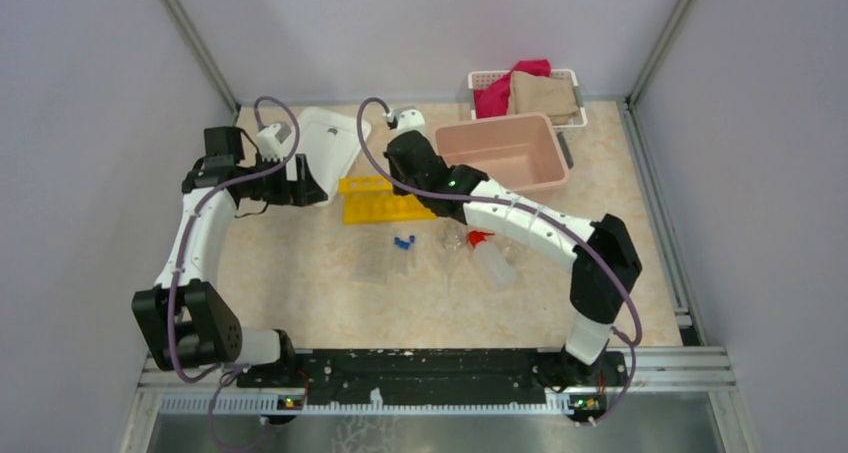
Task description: Organize the chemistry lab equipment
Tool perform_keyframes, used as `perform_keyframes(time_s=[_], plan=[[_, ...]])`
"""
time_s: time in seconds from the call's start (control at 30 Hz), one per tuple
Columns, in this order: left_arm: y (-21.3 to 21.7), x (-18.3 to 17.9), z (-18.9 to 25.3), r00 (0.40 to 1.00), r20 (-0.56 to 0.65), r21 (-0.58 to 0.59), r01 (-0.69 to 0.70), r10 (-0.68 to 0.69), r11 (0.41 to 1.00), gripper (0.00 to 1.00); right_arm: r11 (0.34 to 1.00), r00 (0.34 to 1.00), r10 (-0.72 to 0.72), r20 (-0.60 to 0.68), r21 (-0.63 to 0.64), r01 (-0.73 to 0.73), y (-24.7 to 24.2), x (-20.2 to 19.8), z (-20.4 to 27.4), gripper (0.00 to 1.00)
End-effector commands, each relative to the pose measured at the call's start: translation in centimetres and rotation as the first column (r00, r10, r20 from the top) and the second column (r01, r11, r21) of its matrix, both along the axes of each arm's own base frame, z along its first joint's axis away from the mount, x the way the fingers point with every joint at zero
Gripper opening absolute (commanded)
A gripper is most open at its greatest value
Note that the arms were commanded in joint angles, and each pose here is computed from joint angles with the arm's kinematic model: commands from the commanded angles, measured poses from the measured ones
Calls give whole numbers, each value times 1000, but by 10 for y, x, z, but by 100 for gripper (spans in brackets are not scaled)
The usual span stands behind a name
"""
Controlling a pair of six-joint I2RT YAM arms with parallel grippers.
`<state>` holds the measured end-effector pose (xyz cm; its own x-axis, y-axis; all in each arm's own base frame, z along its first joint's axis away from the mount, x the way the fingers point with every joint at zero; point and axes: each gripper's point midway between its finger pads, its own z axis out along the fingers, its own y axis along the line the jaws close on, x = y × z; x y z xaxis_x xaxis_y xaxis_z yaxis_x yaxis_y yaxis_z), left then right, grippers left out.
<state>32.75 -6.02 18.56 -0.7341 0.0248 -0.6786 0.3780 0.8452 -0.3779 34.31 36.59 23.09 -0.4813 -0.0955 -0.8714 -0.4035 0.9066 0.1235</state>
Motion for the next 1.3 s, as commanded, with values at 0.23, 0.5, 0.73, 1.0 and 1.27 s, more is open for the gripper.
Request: perform_keyframes(time_s=[0.23, 0.5, 0.73, 1.0, 1.27], plan=[[14, 2, 6, 999, -26, -25, -46, 45, 999, 99, 1000, 997, -13, 79, 13, 12, 19, 23, -14, 0], [12, -5, 3, 999, -38, -38, -28, 27, 999, 99, 1000, 998, -5, 62, -14, 6, 24, 26, -37, 0], [9, -8, 9, 1000, -13, -39, 6, -7, 999, 99, 999, 999, -4, 54, -34, 6, 26, 28, -50, 0], [10, -8, 11, 1000, 10, -29, 18, -18, 999, 99, 999, 999, 0, 46, -43, 2, 26, 27, -57, 0], [11, -6, 11, 1000, 11, -22, 14, -14, 1000, 99, 998, 999, 0, 41, -70, 3, 25, 23, -66, 0]])
